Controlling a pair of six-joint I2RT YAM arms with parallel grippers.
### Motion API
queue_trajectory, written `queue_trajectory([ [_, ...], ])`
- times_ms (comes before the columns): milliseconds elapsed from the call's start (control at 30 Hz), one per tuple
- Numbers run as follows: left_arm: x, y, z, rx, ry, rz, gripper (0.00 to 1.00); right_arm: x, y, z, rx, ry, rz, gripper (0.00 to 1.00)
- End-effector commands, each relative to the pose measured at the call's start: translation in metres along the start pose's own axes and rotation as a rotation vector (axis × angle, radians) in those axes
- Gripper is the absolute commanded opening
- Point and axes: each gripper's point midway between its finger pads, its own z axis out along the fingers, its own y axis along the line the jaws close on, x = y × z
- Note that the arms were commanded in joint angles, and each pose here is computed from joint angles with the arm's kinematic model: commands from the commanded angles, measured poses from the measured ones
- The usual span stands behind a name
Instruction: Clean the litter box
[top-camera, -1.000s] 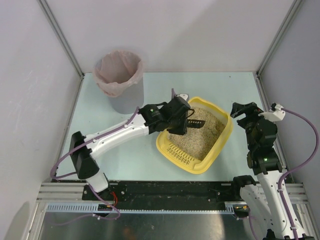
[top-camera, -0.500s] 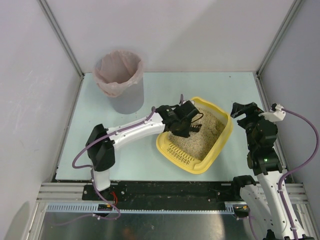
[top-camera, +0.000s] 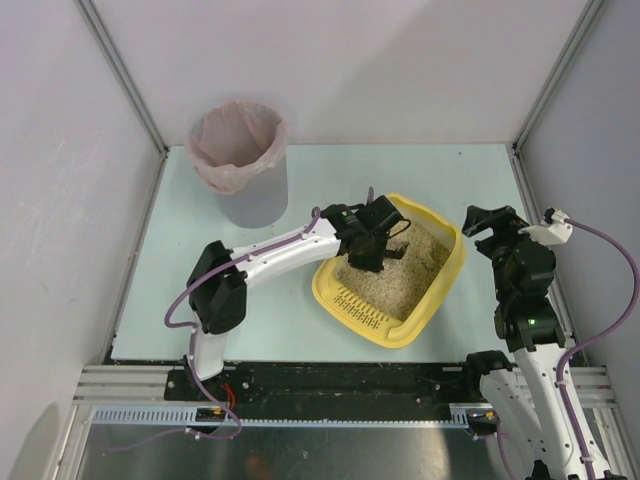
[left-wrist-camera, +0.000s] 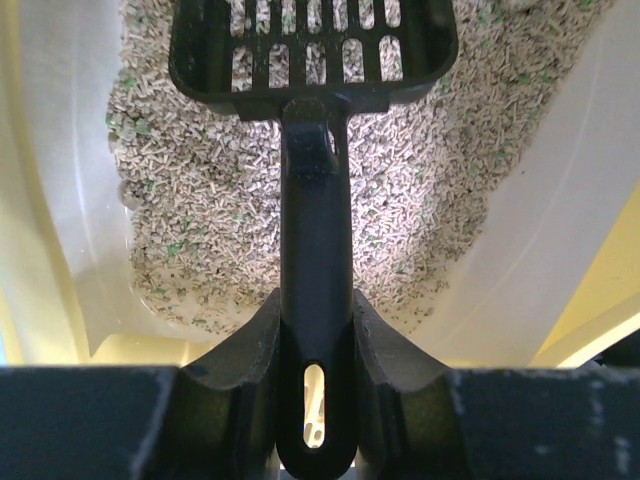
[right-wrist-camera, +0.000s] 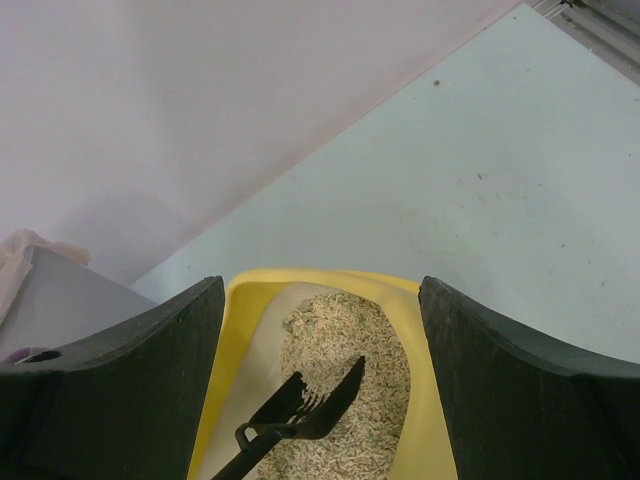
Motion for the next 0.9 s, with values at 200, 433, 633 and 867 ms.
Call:
queue_trajectory([
  [200, -0.011, 0.004, 0.028, 0.000, 0.019, 0.025, 0.00, -0.007, -0.002, -0.001, 0.010, -0.030, -0.003, 0.84],
  [433, -0.017, 0.009, 0.042, -0.038, -0.012, 0.047, 0.00, -0.010, -0.003, -0.003, 0.015, -0.042, -0.007, 0.84],
  [633, -0.023, 0.017, 0.049, -0.080, -0.049, 0.040, 0.00, -0.007, -0.004, -0.001, 0.016, -0.032, -0.008, 0.84],
  [867, -0.021, 0.020, 0.065, -0.093, -0.045, 0.049, 0.00, -0.008, -0.002, -0.002, 0.010, -0.035, -0.007, 0.84],
])
